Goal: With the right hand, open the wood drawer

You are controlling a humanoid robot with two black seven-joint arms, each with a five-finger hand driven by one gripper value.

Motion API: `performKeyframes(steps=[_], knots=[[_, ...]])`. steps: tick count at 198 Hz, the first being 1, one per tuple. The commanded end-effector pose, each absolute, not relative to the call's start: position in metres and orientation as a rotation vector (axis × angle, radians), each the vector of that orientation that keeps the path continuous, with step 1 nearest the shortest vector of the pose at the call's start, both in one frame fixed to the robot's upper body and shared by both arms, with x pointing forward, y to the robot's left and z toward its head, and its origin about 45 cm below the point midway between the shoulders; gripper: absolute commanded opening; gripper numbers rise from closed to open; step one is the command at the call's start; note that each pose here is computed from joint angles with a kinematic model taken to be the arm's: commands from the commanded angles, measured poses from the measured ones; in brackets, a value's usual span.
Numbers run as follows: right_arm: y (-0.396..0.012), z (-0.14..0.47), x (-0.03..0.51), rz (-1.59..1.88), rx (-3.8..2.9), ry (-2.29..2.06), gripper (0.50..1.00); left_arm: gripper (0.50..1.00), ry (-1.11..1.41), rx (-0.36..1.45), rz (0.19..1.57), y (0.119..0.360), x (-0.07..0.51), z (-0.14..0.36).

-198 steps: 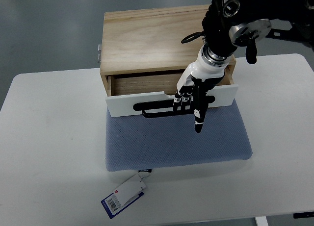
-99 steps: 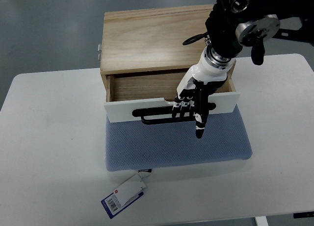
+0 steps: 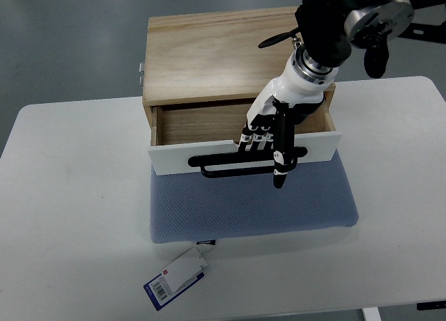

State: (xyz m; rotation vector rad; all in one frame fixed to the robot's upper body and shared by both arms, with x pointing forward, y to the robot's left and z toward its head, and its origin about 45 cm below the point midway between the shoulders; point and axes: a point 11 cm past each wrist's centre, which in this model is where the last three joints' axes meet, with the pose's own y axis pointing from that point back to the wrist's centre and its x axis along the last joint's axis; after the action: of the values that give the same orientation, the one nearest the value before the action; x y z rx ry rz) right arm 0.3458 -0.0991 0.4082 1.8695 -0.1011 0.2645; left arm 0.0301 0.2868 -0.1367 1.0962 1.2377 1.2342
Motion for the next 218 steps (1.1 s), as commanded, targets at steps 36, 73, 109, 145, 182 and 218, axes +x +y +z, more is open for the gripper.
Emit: performKeyframes(steps=[36, 73, 109, 145, 182, 218], knots=[[-0.133, 0.531, 0.397, 0.347, 2.193, -0.512, 0.944, 1.0, 1.238, 1.098, 1.233, 0.287, 0.029, -0.137], [-0.216, 0.556, 0.444, 0.201, 2.484, -0.879, 0.944, 1.0, 1.234, 1.102, 1.226, 0.286, 0.029, -0.137], [-0.273, 0.534, 0.467, 0.001, 2.703, -1.108, 0.944, 1.0, 1.234, 1.102, 1.224, 0.286, 0.029, -0.137], [-0.34, 0.475, 0.498, -0.433, 2.869, -1.66, 0.944, 1.0, 1.234, 1.102, 1.224, 0.286, 0.029, -0.137], [-0.368, 0.387, 0.51, -0.891, 2.88, -1.977, 0.944, 1.0, 1.234, 1.104, 1.225, 0.286, 0.028, -0.137], [-0.373, 0.32, 0.503, -1.288, 2.88, -2.2, 0.946, 1.0, 1.234, 1.108, 1.228, 0.286, 0.027, -0.137]])
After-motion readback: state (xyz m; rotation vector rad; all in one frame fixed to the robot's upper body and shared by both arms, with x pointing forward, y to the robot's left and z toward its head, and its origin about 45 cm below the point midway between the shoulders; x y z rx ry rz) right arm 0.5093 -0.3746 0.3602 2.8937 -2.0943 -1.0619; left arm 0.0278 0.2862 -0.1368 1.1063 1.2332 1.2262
